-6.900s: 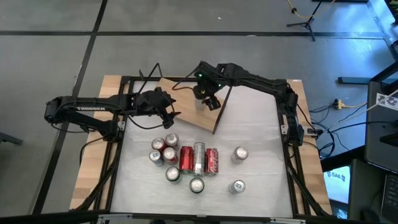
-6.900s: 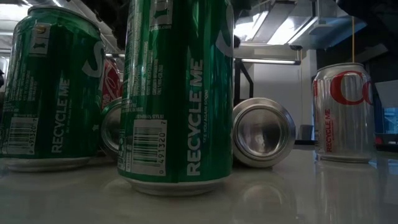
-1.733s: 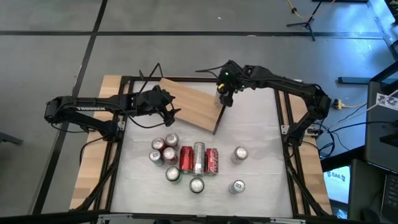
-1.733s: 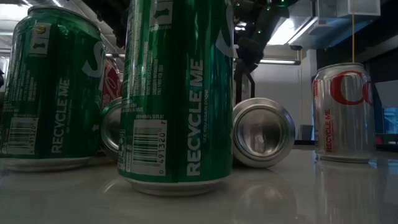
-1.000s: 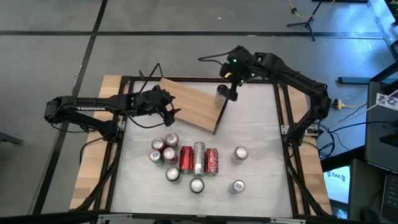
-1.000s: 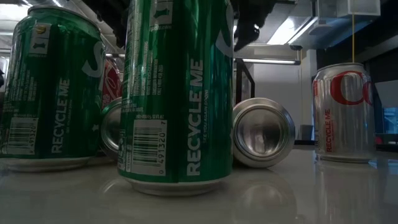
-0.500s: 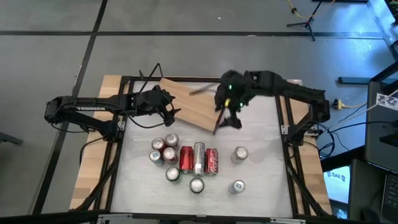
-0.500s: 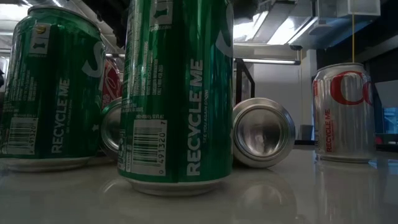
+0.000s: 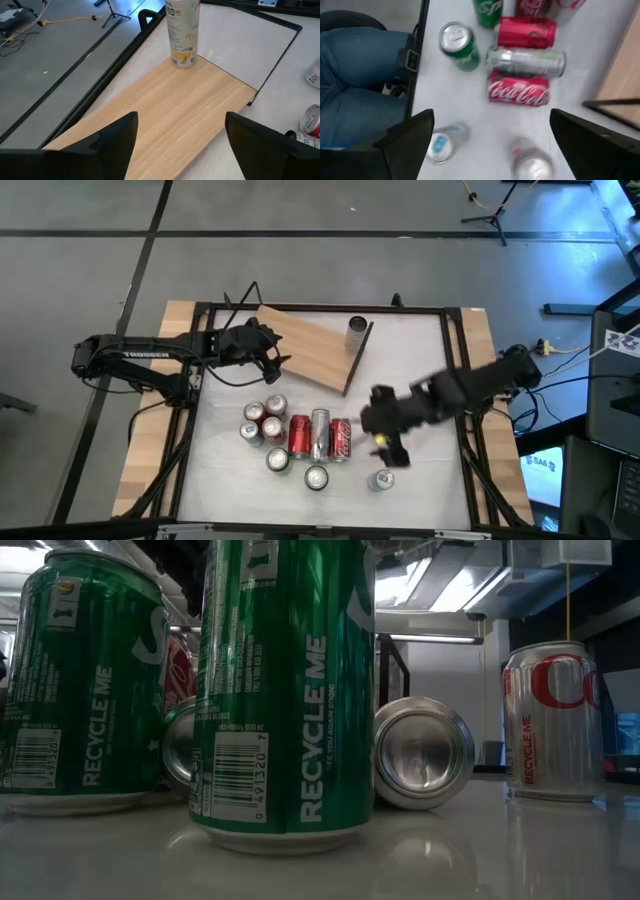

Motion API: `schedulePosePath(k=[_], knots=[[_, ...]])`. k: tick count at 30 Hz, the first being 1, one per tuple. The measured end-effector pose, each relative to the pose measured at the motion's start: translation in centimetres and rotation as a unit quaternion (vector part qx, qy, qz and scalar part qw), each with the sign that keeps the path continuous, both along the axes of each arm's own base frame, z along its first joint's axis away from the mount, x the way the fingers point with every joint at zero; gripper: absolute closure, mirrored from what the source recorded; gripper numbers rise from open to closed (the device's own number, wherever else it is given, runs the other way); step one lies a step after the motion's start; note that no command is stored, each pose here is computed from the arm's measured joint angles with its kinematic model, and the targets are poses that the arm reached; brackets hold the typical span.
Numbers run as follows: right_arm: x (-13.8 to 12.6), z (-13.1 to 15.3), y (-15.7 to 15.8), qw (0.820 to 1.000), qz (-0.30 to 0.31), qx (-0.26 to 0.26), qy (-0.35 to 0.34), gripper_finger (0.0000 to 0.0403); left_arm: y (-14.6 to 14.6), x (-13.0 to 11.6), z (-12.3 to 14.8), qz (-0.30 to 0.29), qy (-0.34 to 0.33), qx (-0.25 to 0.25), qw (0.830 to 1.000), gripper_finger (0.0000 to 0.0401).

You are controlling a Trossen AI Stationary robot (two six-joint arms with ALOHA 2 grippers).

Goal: Place canned beverage on shelf
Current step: Put the right blue soda can on the shelf

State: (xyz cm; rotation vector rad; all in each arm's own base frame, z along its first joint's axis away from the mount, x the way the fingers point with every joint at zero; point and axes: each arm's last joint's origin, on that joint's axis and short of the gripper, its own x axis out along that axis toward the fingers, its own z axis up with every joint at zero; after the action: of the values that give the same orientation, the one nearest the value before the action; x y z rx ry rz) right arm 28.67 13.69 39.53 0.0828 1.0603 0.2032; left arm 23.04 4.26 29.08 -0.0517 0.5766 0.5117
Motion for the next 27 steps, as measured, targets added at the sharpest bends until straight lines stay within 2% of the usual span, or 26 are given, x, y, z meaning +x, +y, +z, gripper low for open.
schedulePosePath(k=[7, 12, 18, 27], knots=[[-2.9, 0.0, 4.7, 0.999, -0.046, 0.001, -0.006, 0.0013, -0.8, 0.1, 0.0, -0.016, 0.0, 0.0, 1.0, 0.0114], [-3.7, -0.9, 7.3, 0.999, -0.052, -0.01, -0.007, 0.0013, -1.4, 0.2, 0.0, -0.029, 0.0, -0.001, 1.0, 0.0114], [-3.2, -3.2, 10.1, 0.999, -0.03, -0.03, 0.008, 0.0013, -2.0, 0.3, 0.0, -0.042, -0.002, -0.003, 0.999, 0.0113], [-1.5, -6.7, 11.4, 0.995, -0.032, -0.077, 0.05, 0.0013, -2.5, 0.3, 0.0, -0.051, -0.002, -0.003, 0.999, 0.0113]])
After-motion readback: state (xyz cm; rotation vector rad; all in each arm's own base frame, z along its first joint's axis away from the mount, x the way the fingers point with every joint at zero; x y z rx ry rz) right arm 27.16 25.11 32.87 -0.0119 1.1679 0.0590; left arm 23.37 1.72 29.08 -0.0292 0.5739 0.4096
